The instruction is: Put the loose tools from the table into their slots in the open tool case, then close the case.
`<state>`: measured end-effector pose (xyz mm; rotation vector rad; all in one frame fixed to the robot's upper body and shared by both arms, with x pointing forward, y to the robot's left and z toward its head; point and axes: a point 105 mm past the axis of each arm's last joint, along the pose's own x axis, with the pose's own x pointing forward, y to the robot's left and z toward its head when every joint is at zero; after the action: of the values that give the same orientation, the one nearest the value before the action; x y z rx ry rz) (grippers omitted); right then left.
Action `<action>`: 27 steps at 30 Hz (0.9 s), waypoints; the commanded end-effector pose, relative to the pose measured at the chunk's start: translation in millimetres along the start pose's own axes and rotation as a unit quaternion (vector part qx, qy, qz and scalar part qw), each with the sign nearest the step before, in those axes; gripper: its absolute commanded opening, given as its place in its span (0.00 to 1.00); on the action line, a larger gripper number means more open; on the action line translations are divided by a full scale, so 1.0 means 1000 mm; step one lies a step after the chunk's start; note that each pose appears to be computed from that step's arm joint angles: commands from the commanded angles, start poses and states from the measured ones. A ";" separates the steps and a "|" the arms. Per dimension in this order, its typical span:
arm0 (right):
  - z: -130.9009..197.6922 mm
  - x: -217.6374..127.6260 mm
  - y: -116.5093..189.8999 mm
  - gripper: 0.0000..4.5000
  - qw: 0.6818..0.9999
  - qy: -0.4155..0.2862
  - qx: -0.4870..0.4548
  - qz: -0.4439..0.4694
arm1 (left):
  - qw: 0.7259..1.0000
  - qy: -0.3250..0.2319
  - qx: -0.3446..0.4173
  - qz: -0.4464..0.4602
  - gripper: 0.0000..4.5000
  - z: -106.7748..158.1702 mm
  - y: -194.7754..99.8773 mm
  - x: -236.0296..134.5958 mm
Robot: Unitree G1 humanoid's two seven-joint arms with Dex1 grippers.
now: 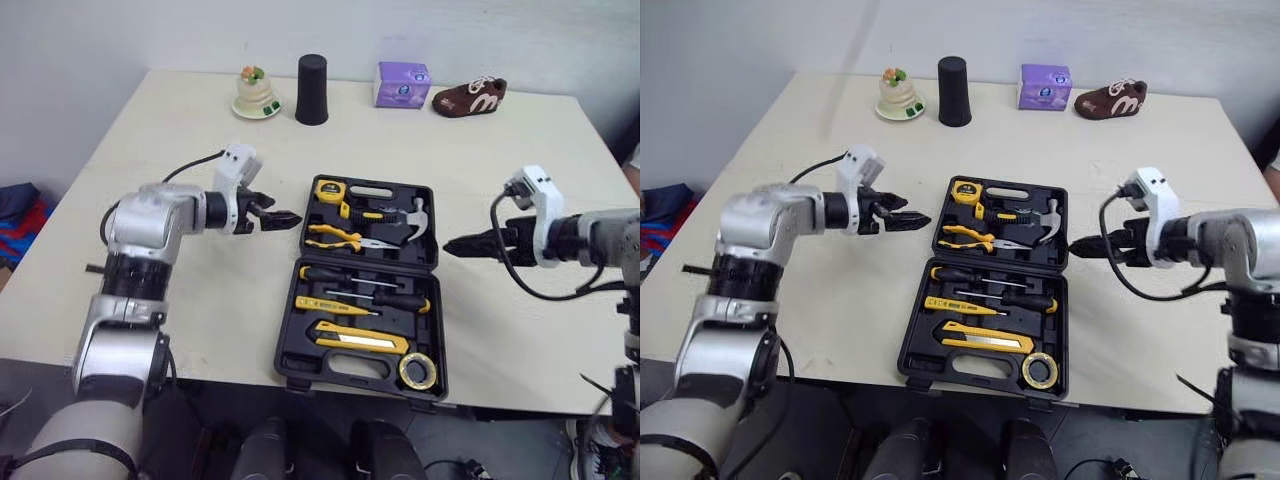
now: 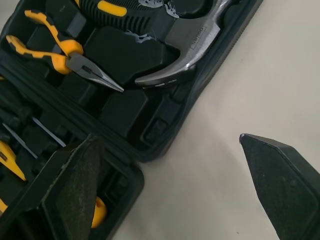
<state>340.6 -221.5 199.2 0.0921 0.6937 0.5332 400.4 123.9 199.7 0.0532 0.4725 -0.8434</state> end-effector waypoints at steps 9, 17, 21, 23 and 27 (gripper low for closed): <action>0.009 0.022 -0.009 1.00 0.997 0.018 0.005 -0.079 | 0.998 0.051 -0.009 0.042 0.99 0.001 0.001 0.039; 0.004 0.032 -0.020 1.00 0.993 0.023 0.020 -0.115 | 0.996 0.066 -0.009 0.059 0.99 -0.003 0.005 0.046; 0.000 0.037 -0.024 1.00 0.991 0.034 0.025 -0.126 | 0.995 0.079 0.000 0.055 0.99 -0.005 0.001 0.051; -0.001 0.039 -0.024 1.00 0.991 0.035 0.026 -0.126 | 0.995 0.083 0.004 0.055 0.99 -0.005 0.001 0.053; -0.007 0.043 -0.024 0.60 0.991 0.043 0.038 -0.120 | 0.995 0.087 0.004 0.053 0.88 -0.007 0.000 0.053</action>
<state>374.9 -212.9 163.7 0.0621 0.7858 0.3240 426.9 88.0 165.5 0.1428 0.6351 -0.7408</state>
